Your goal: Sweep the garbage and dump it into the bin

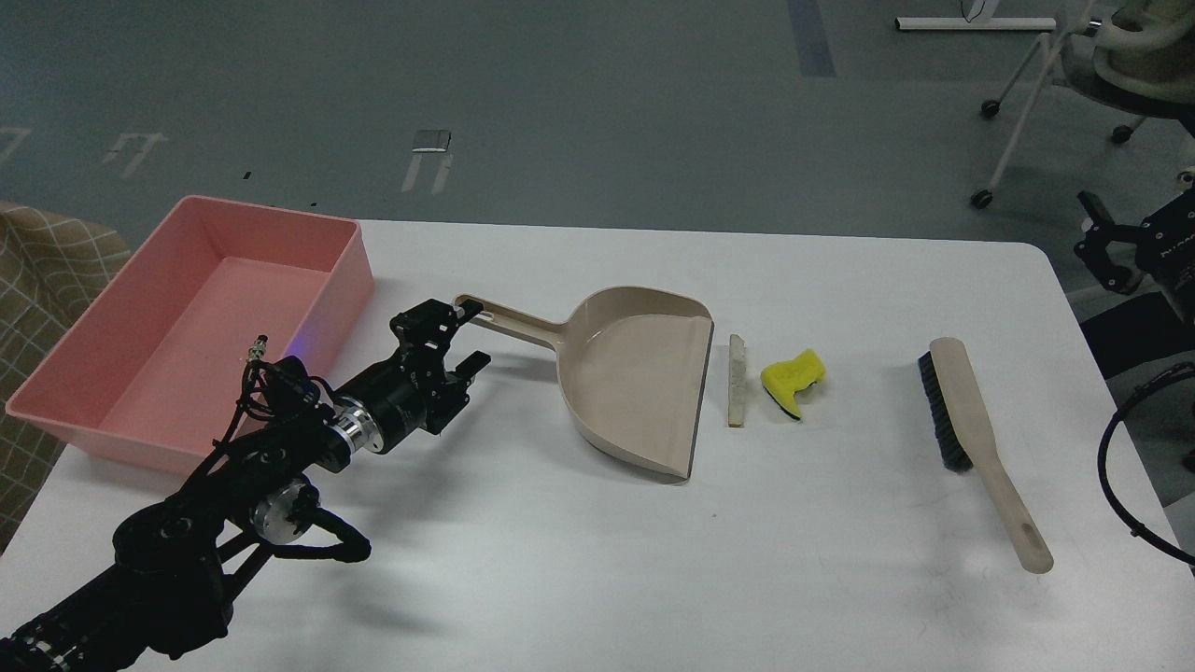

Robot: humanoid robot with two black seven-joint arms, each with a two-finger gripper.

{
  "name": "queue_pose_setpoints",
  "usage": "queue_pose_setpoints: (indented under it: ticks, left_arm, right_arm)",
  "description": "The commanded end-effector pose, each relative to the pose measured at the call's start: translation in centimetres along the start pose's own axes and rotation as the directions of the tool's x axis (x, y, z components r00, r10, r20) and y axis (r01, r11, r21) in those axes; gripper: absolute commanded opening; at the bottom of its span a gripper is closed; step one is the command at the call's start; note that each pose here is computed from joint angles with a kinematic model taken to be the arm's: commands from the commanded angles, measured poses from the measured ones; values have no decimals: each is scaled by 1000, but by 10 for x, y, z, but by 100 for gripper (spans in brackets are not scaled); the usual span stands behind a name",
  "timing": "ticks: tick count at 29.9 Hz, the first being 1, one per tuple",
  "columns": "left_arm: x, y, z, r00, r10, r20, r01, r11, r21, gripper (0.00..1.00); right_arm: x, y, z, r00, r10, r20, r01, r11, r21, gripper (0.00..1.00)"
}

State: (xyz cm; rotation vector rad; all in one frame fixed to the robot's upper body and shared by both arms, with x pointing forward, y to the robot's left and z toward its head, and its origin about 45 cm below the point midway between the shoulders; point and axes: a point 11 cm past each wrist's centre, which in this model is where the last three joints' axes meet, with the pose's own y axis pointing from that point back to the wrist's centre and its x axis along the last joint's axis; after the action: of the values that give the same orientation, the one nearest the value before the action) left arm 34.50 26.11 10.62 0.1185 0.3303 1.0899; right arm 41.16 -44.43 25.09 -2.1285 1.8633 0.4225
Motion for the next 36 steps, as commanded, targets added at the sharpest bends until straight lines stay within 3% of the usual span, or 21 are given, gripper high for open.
queue_pose_setpoints:
  ticks: [1, 14, 20, 23, 36]
  left_arm:
    - [-2, -10, -1, 1000, 7, -19, -7, 1000, -4, 87]
    - [9, -27, 8, 998, 52, -25, -53, 997, -52, 87]
    - [8, -27, 10, 999, 49, -15, -50, 996, -70, 77]
    - [7, -27, 10, 999, 48, -16, -49, 996, -76, 61]
    - [7, -32, 2, 997, 67, -29, -69, 995, -72, 54]
  right_arm:
    - [0, 0, 0, 1000, 0, 0, 0, 1000, -1, 100]
    - [1, 2, 3, 1000, 4, 2, -4, 1000, -5, 100]
    - [0, 1, 5, 1000, 1, 7, -1, 1000, -7, 100]
    - [0, 1, 5, 1000, 2, 8, -2, 1000, -8, 100]
    - [2, 3, 8, 1000, 7, 9, -7, 1000, -13, 100]
